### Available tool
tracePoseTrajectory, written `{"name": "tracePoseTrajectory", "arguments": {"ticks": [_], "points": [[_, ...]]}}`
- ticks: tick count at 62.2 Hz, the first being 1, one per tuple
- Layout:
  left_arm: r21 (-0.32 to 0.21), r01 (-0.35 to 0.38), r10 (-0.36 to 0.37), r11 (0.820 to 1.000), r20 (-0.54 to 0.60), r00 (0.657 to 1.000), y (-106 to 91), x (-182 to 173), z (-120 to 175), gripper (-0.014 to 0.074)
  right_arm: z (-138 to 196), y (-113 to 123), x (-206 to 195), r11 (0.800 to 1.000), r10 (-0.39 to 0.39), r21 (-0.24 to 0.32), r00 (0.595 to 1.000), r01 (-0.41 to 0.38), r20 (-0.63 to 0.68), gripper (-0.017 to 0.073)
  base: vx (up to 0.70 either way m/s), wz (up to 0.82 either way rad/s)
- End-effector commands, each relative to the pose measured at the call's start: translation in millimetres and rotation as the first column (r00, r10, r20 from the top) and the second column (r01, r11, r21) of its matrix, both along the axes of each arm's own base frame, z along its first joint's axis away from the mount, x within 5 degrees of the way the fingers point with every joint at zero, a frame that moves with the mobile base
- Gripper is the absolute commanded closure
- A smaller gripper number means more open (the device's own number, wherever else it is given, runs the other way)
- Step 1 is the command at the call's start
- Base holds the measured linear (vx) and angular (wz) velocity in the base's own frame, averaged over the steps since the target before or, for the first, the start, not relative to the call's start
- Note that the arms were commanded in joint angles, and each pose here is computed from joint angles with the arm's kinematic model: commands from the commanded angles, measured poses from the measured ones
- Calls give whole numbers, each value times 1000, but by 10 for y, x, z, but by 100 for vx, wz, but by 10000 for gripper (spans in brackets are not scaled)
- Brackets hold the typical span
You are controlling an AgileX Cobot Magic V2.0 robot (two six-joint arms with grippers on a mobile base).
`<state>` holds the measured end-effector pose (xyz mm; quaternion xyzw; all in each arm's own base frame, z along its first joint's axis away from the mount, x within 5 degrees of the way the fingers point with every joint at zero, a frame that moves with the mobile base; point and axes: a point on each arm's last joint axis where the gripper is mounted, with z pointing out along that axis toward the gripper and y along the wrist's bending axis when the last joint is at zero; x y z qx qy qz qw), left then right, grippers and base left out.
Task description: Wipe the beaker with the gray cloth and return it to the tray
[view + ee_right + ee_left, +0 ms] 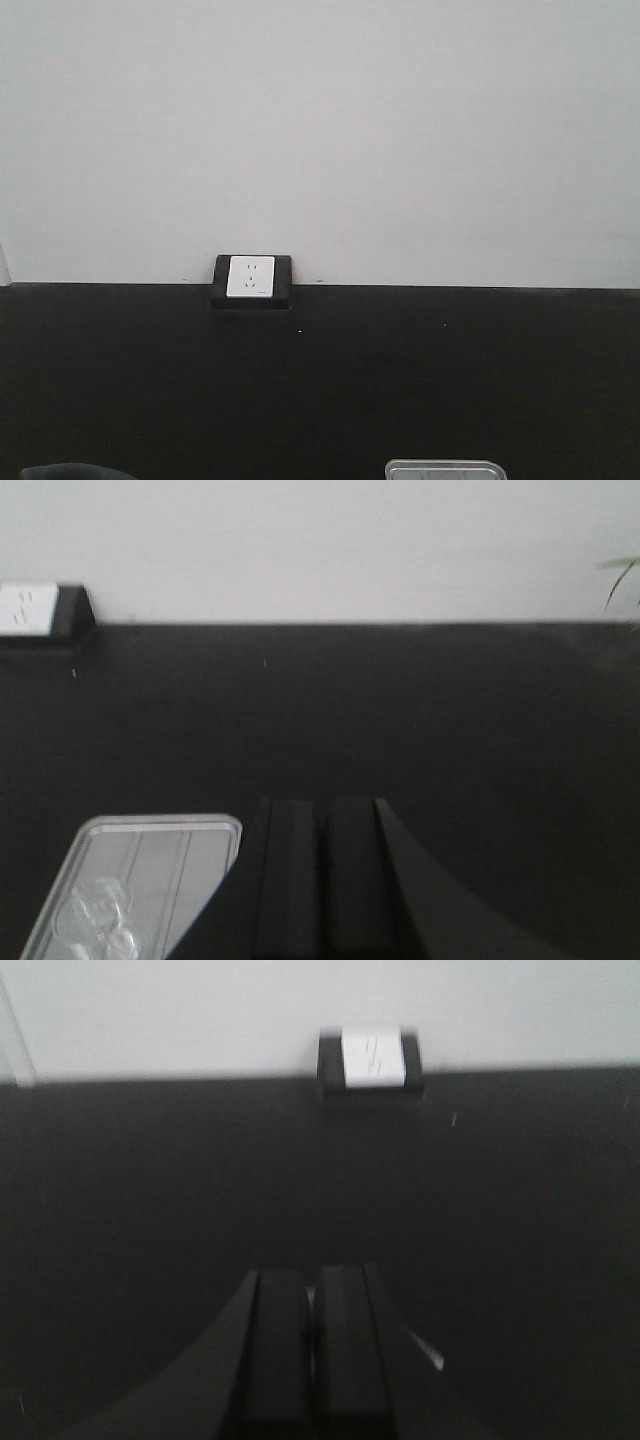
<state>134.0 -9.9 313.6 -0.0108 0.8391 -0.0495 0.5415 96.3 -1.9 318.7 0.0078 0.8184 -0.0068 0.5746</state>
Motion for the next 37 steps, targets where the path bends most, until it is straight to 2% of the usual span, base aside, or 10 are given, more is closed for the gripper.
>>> {"name": "tracePoseTrajectory", "arguments": {"ticks": [1, 6, 16, 27, 37], "points": [[-1, -4, 4, 1000, -22, 1000, -10, 221, 4, 277, 114, -9, 141, 1000, -5, -6, 999, 5, 45, 467, 0, 0], [5, -5, 5, 1000, -98, 995, -21, 409, -140, 167, 74, -10, 214, 1000, -5, -6, 1000, 5, 10, 400, 0, 0], [-25, -20, 17, 999, -119, 993, -46, 740, -337, 20, 25, -11, 298, 1000, -5, -6, 1000, 5, -30, 240, 0, 0], [-19, -24, 19, 1000, -235, 972, -68, 1053, -534, 4, 3, -13, 340, 1000, -4, -10, 999, 4, -45, 132, 0, 0], [-11, -23, 18, 1000, -312, 950, -90, 1389, -649, 8, 3, -13, 341, 1000, -4, -10, 999, 4, -45, 119, 0, 0]]}}
